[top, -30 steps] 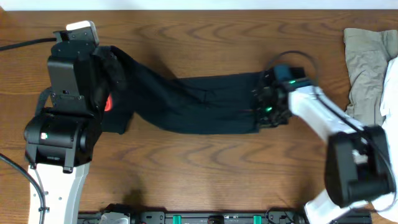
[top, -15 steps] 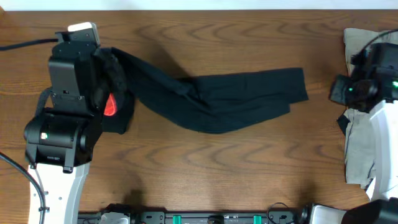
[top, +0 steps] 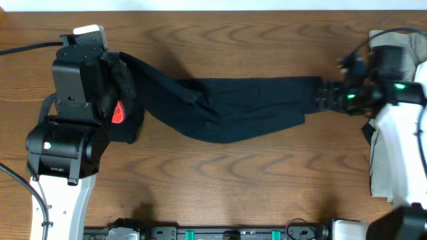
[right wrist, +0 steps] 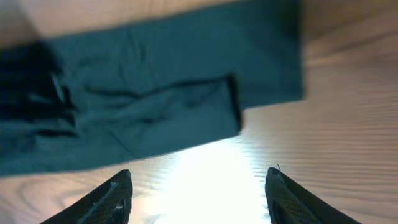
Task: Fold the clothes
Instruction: 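Release the pants and withdraw the right gripper to the right, then grasp the pant leg hems with the right gripper and pull rightward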
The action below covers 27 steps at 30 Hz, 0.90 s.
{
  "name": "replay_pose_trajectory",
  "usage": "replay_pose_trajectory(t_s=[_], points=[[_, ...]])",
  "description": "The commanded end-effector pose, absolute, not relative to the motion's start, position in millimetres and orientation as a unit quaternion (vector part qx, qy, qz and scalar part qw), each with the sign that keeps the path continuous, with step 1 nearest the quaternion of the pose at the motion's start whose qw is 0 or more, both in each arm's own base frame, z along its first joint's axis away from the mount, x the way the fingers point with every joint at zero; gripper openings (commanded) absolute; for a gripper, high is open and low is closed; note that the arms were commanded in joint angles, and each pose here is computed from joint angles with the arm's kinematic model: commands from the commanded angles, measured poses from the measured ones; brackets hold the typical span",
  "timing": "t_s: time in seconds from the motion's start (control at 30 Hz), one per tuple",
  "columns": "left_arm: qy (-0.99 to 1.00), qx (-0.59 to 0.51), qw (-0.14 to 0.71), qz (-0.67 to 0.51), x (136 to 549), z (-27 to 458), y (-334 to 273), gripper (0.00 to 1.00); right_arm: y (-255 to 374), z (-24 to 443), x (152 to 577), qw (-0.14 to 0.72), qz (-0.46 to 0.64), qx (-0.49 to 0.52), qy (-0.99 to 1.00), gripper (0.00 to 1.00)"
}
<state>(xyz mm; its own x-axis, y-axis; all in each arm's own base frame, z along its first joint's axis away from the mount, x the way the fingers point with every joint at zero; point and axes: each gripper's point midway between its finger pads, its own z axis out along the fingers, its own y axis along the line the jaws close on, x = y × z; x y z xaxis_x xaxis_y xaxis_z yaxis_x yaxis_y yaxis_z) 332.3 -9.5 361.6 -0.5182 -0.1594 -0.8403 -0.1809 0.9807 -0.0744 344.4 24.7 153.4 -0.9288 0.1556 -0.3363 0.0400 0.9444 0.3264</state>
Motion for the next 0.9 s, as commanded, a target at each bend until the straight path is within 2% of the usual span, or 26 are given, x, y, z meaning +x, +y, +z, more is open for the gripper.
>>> replay_pose_trajectory(t_s=[0.0, 0.13, 0.27, 0.4, 0.43, 0.47, 0.53, 0.6, 0.67, 0.87], points=[[0.858, -0.097, 0.505, 0.011, 328, 382, -7, 0.11, 37, 99, 333, 0.105, 0.158, 0.062, 0.980, 0.67], [0.858, -0.097, 0.505, 0.011, 328, 382, -7, 0.11, 41, 56, 333, 0.054, 0.159, 0.070, 0.983, 0.66], [0.858, -0.097, 0.505, 0.011, 328, 382, -7, 0.11, 42, 28, 345, 0.043, 0.165, 0.089, 0.981, 0.72], [0.858, -0.097, 0.505, 0.011, 328, 382, -7, 0.11, 52, 15, 358, 0.051, 0.195, 0.091, 0.975, 0.66], [0.858, -0.097, 0.505, 0.011, 328, 382, -7, 0.11, 53, 12, 361, 0.054, 0.194, 0.093, 0.975, 0.61], [0.858, -0.097, 0.505, 0.011, 328, 382, -7, 0.11, 54, 11, 364, 0.058, 0.194, 0.093, 0.975, 0.50], [0.858, -0.097, 0.505, 0.011, 328, 382, -7, 0.11, 52, 8, 369, 0.066, 0.182, 0.100, 0.976, 0.22], [0.858, -0.097, 0.505, 0.011, 328, 382, -7, 0.11, 47, 8, 374, 0.077, 0.170, 0.099, 0.977, 0.09], [0.858, -0.097, 0.505, 0.011, 328, 382, -7, 0.11, 39, 14, 378, 0.088, 0.158, 0.103, 0.978, 0.02], [0.861, -0.090, 0.500, 0.016, 326, 380, -7, 0.12, -2, 84, 395, 0.173, 0.143, 0.113, 0.968, 0.01]])
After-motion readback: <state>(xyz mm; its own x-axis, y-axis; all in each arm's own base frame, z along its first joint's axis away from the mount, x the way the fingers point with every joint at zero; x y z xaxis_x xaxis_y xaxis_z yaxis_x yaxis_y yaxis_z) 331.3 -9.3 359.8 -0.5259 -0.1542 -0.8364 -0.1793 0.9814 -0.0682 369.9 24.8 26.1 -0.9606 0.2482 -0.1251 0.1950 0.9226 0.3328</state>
